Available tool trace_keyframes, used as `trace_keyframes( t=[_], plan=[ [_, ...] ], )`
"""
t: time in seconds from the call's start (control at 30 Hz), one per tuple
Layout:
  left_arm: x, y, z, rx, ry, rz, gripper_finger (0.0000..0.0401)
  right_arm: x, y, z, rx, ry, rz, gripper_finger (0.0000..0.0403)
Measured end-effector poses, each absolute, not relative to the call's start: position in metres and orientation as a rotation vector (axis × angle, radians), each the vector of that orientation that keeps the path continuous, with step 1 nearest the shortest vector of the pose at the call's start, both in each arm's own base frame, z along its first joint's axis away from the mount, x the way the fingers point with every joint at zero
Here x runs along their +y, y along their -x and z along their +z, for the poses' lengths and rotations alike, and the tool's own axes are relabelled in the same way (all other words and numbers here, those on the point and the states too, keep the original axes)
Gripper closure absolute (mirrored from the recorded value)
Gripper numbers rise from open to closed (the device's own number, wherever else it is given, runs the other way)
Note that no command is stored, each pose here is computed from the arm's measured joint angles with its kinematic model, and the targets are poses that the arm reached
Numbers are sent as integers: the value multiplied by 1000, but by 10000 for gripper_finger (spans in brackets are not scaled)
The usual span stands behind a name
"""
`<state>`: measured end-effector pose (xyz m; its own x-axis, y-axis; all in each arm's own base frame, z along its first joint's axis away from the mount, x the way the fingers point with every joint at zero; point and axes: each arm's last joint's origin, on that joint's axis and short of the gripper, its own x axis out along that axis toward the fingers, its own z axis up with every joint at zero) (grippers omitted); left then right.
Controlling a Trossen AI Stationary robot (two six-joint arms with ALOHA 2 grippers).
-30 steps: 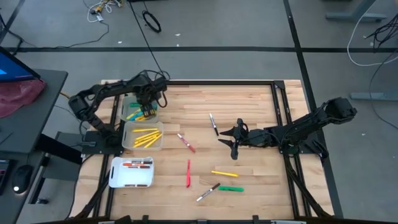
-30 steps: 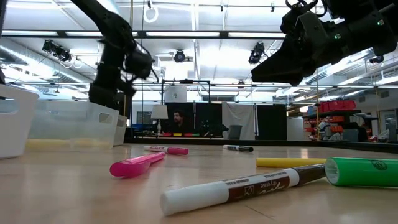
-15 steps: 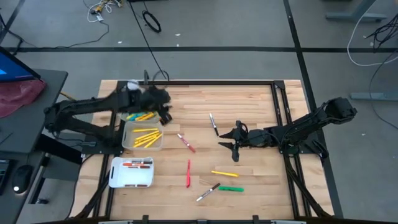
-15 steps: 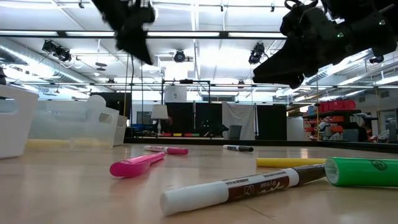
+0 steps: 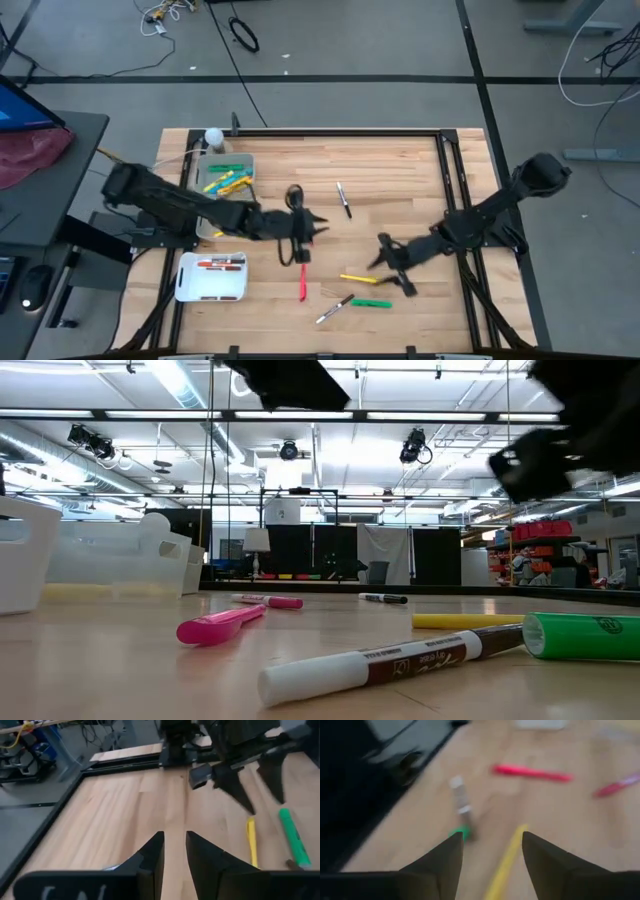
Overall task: Pick & Place Markers
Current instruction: Put the green highlighter into the gray bin
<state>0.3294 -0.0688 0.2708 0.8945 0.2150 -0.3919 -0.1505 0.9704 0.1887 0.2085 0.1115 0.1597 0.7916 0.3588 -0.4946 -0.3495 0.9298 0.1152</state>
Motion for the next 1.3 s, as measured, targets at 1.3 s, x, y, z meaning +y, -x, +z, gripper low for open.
trace_keyframes(
  t=[1.3],
  plan=[
    [-82,-379,212,304,61,150,316,194,-164,77,695,117,252,309]
  ],
)
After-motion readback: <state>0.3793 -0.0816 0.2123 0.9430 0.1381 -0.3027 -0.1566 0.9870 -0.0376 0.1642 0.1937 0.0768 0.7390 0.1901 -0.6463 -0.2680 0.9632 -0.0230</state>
